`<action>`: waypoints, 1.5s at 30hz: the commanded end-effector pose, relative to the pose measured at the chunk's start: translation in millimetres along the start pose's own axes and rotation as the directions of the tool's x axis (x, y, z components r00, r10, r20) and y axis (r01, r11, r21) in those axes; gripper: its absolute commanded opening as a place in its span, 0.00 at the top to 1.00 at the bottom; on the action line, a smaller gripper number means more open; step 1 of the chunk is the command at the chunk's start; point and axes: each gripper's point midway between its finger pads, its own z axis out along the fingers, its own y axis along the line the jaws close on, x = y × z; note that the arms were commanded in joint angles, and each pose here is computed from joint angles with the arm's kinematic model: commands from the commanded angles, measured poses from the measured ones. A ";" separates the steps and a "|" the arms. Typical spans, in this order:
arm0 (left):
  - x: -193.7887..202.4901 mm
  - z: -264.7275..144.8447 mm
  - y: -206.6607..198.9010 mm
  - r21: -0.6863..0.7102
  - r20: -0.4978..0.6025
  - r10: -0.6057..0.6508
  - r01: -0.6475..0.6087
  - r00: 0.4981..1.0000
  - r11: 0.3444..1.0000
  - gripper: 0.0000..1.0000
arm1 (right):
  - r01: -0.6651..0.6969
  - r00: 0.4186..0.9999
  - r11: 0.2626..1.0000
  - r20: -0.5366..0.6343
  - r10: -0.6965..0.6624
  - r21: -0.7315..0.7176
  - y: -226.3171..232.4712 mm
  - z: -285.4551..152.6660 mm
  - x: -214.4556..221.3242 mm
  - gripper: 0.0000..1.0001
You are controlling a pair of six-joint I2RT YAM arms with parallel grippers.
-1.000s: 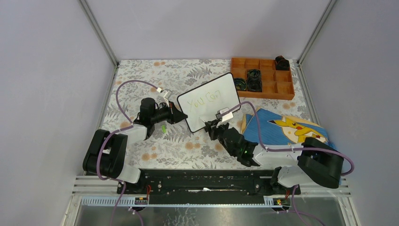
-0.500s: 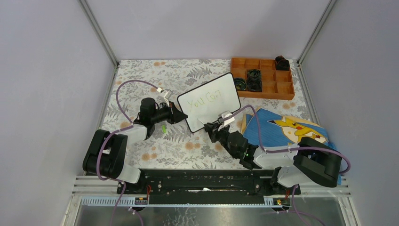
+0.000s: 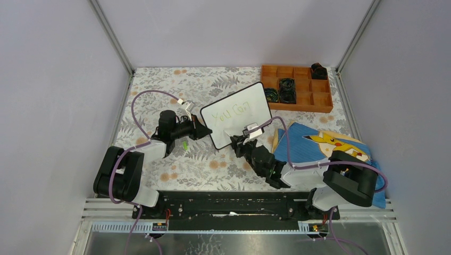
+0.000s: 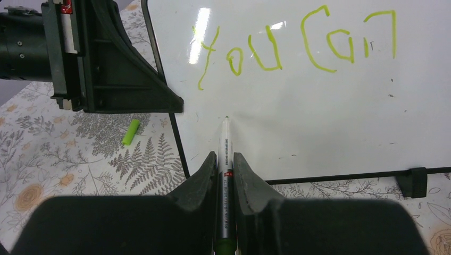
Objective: Write a sentence on the whiteboard
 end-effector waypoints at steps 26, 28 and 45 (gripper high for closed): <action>17.1 0.7 19.7 -0.104 -0.055 0.014 -0.019 0.998 0.994 1.00 | -0.022 1.000 0.996 0.002 0.022 0.085 -6.8 16.7 0.4 1.00; 17.2 0.8 19.8 -0.105 -0.055 0.015 -0.021 0.998 0.994 1.00 | -0.017 1.000 0.996 -0.012 0.018 0.087 -7.6 15.6 3.6 1.00; 16.7 0.8 19.8 -0.110 -0.055 0.019 -0.025 0.998 0.994 1.00 | -0.012 0.994 0.995 -0.108 0.022 0.097 -17.5 -1.0 26.6 1.00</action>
